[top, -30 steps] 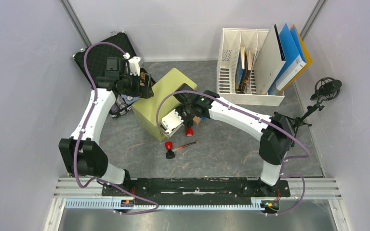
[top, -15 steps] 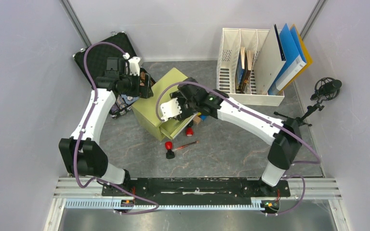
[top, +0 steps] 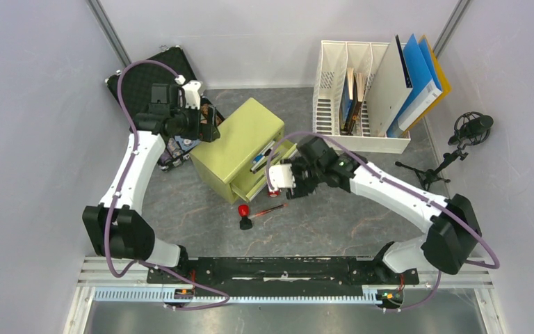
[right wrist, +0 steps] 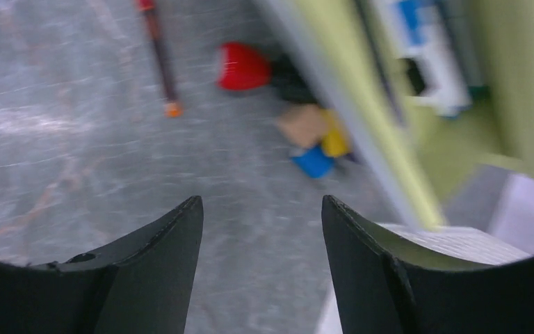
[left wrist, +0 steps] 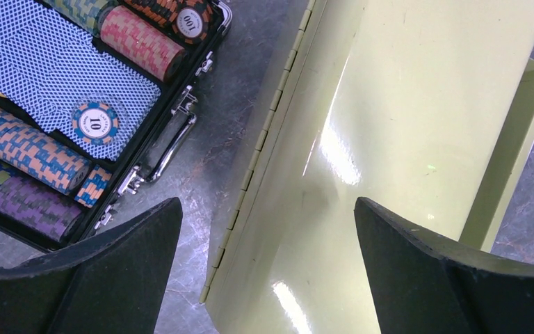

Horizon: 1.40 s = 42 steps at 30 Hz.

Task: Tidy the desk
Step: Pick up the stationery from the center of the board.

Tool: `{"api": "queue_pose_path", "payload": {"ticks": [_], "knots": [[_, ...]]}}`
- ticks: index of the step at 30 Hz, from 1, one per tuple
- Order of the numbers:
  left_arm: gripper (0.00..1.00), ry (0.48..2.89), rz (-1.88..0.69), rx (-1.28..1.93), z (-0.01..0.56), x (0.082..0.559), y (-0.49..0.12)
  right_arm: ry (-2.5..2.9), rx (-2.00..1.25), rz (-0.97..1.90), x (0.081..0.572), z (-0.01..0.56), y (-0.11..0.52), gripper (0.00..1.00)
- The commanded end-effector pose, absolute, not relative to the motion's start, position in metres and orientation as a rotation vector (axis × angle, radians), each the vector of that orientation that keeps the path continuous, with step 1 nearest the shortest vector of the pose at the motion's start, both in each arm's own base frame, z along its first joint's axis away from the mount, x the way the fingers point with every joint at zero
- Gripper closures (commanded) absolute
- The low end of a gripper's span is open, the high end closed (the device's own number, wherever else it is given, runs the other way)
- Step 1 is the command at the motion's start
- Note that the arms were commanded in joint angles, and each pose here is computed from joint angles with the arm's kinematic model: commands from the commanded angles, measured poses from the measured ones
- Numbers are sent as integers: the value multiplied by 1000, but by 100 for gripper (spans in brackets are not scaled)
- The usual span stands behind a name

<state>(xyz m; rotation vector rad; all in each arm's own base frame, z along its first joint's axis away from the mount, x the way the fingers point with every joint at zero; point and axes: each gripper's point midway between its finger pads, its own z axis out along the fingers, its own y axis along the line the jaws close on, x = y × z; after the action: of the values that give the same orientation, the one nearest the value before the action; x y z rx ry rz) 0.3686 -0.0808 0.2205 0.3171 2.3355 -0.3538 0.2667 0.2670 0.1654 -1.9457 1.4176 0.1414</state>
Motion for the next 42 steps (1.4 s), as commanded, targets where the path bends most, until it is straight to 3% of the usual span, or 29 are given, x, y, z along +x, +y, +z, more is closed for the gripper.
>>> {"api": "queue_pose_path", "payload": {"ticks": [1,16,25,38,42], "knots": [[0,2265,-302,350,235,374,-74,1439,-1985,392,228,122,273,32],[0,2277,-317,348,230,373,-75,1403,-2089,535,215,53,317,43],[0,2285,-337,348,227,372,-78,1415,-2116,567,210,36,316,52],[0,2284,-333,345,227,372,-77,1452,-2155,549,210,14,310,54],[0,2284,-334,347,227,371,-77,1472,-2179,536,210,8,306,59]]}}
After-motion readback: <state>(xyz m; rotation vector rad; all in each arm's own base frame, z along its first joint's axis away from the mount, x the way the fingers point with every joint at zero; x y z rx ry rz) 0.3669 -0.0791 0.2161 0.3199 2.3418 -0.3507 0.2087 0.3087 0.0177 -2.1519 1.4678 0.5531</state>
